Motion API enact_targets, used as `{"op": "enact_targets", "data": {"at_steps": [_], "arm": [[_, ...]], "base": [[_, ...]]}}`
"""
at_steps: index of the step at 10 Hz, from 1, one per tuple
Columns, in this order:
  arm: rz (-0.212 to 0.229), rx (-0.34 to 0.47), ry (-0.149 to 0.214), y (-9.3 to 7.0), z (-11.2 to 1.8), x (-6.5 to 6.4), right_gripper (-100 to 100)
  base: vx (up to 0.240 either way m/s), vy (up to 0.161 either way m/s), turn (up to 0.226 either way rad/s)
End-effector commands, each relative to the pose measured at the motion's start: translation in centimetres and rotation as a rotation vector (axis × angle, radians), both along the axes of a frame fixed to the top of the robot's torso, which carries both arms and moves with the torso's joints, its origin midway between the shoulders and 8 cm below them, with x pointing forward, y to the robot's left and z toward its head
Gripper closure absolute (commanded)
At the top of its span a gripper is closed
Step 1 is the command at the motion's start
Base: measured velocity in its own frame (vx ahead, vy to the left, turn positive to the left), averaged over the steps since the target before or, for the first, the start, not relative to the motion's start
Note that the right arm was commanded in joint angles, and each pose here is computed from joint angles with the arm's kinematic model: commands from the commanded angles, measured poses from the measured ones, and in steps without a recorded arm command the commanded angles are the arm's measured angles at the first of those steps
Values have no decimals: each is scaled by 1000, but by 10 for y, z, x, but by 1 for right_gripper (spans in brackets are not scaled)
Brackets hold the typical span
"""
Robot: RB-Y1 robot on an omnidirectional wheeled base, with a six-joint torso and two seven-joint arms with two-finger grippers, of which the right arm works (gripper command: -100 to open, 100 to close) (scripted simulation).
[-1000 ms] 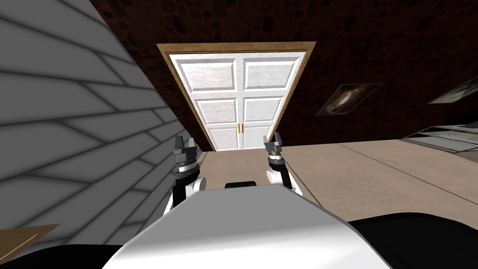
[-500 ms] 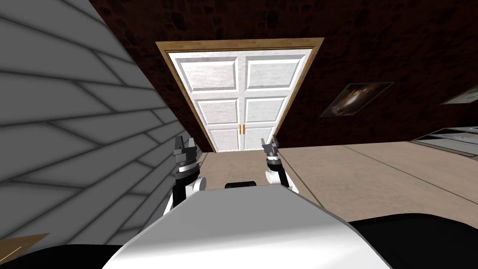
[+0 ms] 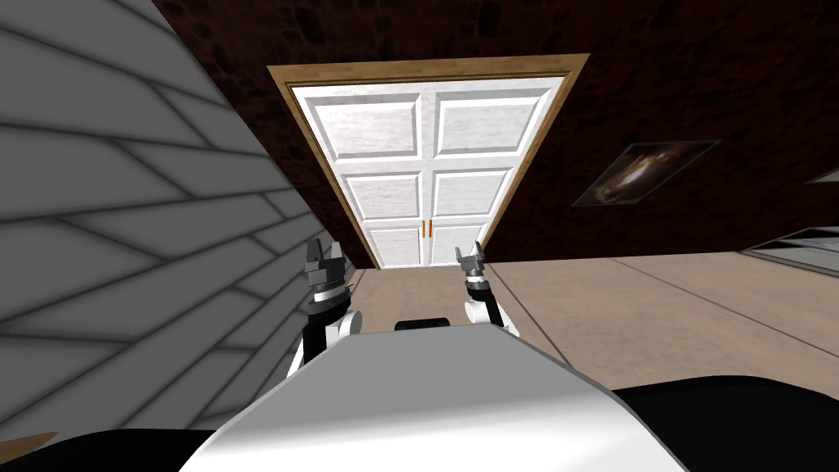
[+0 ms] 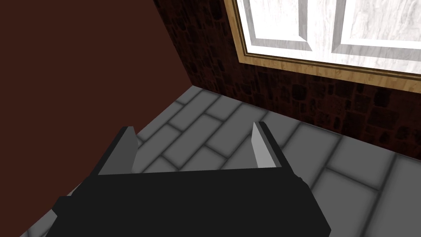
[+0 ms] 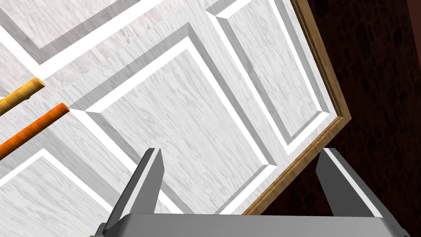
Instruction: Pull the door open
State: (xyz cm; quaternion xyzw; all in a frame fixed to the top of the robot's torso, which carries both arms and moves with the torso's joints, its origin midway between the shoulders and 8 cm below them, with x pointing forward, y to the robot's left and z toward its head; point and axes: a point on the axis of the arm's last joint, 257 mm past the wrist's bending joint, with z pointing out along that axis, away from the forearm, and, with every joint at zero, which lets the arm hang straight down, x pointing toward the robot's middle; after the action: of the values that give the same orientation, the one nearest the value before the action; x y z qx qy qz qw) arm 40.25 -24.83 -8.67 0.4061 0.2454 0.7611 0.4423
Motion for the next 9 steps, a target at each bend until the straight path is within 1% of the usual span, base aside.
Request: {"op": "enact_targets", "data": {"at_steps": [1, 5, 9], "arm": [[28, 46, 27, -1, -15, 4, -100], [87, 155, 92, -5, -51, 13, -100], [135, 268, 158, -10, -87, 19, -100]], "base": [[107, 28, 23], [98, 31, 27], [103, 27, 26]]}}
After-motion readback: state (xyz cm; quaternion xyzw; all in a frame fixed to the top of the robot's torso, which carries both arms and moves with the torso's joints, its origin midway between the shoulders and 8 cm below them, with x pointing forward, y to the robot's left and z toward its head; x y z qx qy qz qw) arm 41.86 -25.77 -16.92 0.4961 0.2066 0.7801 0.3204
